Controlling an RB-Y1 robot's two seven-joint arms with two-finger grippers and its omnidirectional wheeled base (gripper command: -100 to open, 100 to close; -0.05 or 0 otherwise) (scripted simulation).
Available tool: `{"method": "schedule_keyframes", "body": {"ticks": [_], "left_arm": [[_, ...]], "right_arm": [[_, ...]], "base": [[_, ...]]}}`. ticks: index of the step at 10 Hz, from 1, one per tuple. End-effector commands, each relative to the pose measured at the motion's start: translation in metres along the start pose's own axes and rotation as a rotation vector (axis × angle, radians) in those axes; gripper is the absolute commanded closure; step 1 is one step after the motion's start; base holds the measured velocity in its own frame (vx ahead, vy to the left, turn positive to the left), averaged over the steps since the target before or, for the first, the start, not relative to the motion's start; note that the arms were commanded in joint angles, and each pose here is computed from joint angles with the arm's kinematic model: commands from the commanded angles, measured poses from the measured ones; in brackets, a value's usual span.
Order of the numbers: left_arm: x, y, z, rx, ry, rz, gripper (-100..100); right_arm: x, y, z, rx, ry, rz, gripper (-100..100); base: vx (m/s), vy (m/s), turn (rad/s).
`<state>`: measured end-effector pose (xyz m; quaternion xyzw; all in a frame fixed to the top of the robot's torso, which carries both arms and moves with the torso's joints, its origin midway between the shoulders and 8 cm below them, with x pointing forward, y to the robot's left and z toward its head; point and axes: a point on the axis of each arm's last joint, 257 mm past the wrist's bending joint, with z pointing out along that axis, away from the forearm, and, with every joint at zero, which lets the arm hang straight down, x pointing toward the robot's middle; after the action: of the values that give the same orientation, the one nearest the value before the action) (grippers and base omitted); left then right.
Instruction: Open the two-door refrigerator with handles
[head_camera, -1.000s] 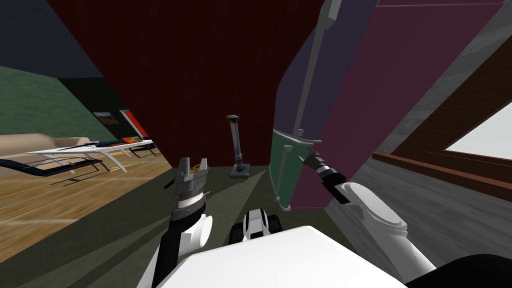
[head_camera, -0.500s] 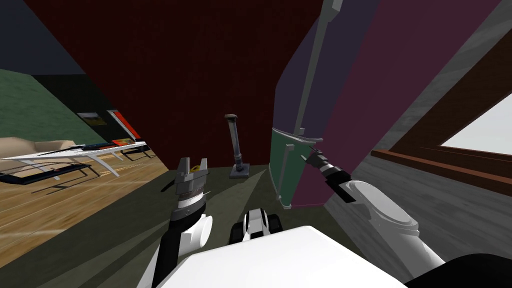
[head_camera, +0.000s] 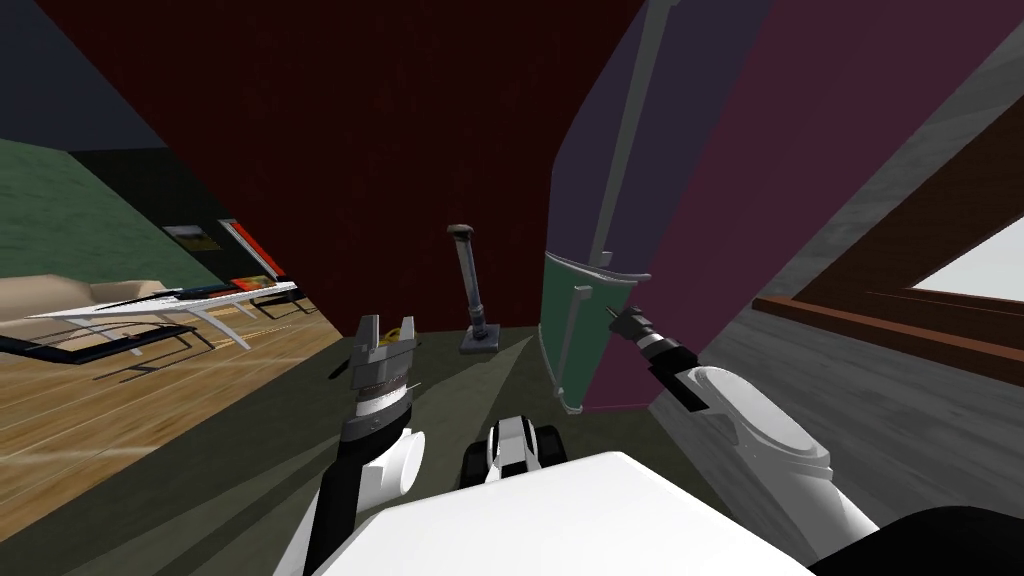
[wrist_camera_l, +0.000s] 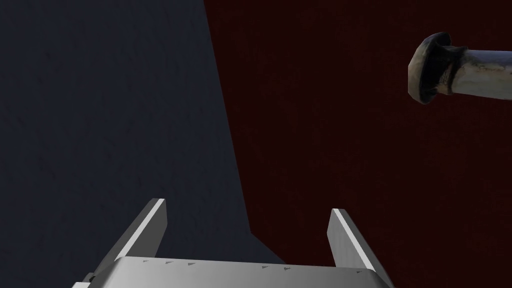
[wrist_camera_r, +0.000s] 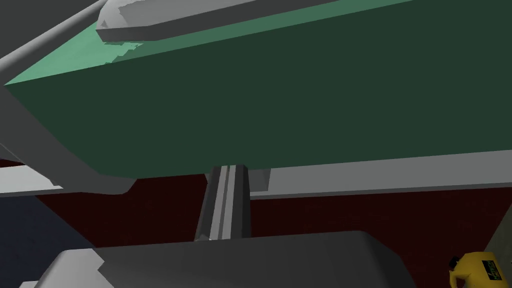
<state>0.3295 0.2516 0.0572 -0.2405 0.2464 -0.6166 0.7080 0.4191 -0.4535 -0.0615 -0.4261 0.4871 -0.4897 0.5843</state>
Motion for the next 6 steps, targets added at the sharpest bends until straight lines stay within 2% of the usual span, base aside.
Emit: {"method": "schedule_keyframes", "body": {"ticks": [1, 4, 5, 6], "left_arm": [[0.0, 0.0, 0.0, 0.0, 0.0, 0.0, 0], [0.0, 0.0, 0.0, 0.0, 0.0, -0.001, 0], [0.0, 0.0, 0.0, 0.0, 0.0, -0.001, 0], [0.0, 0.0, 0.0, 0.0, 0.0, 0.0, 0]], "right_arm": [[0.009, -0.014, 0.0, 0.006, 0.007, -0.019, -100], [0.016, -0.027, 0.001, 0.012, 0.012, -0.037, -100], [0.018, -0.025, -0.001, 0.009, 0.015, -0.037, -100], [0.023, -0.034, -0.002, 0.008, 0.015, -0.043, -100]], "base": [[0.133, 0.118, -0.079], [0.091, 0.122, -0.023], [-0.018, 0.064, -0.073], [0.0, 0.06, -0.122]]}}
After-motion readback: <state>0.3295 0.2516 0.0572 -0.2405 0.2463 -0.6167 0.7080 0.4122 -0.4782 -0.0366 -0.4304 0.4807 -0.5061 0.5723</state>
